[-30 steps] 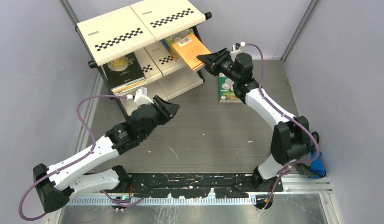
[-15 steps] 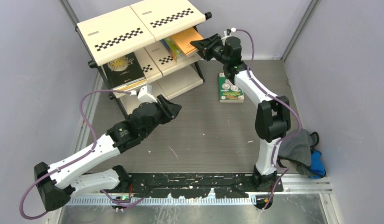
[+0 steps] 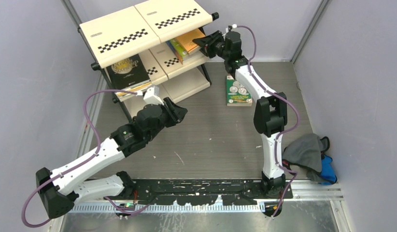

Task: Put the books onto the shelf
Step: Place the book on the shelf.

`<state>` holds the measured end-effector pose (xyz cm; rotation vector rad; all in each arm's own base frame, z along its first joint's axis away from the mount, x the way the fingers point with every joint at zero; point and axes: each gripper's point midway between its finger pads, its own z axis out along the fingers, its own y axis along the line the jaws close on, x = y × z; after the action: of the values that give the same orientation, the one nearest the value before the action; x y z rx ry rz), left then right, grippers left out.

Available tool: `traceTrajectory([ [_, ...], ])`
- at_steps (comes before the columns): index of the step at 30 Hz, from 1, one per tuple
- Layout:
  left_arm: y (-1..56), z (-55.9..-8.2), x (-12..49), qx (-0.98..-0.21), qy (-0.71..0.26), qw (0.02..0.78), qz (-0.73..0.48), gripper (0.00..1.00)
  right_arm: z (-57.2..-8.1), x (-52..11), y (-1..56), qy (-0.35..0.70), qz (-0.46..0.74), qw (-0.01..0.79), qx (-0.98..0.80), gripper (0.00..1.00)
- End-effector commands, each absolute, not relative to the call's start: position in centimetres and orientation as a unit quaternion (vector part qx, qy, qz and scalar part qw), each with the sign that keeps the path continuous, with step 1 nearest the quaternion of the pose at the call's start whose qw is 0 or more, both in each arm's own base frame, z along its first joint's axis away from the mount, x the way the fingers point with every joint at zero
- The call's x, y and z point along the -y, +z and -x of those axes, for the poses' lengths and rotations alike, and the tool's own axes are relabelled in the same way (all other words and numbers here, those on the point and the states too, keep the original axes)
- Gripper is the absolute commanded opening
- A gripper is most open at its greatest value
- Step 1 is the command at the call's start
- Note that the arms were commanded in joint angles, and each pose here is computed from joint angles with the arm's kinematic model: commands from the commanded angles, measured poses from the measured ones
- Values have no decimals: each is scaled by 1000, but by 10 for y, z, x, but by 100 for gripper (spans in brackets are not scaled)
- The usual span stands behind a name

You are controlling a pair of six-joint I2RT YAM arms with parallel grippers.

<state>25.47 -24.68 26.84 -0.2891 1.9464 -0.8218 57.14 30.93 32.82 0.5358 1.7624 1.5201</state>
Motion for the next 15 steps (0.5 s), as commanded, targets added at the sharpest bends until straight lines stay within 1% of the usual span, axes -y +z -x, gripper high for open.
traceTrajectory([
  [1,287,-260,245,-785,-347,500,115,43,-568,-313,385,615,-169,415,-649,1],
  [15,280,-266,240,-788,-347,493,124,43,-570,-326,369,590,-184,413,-669,1],
])
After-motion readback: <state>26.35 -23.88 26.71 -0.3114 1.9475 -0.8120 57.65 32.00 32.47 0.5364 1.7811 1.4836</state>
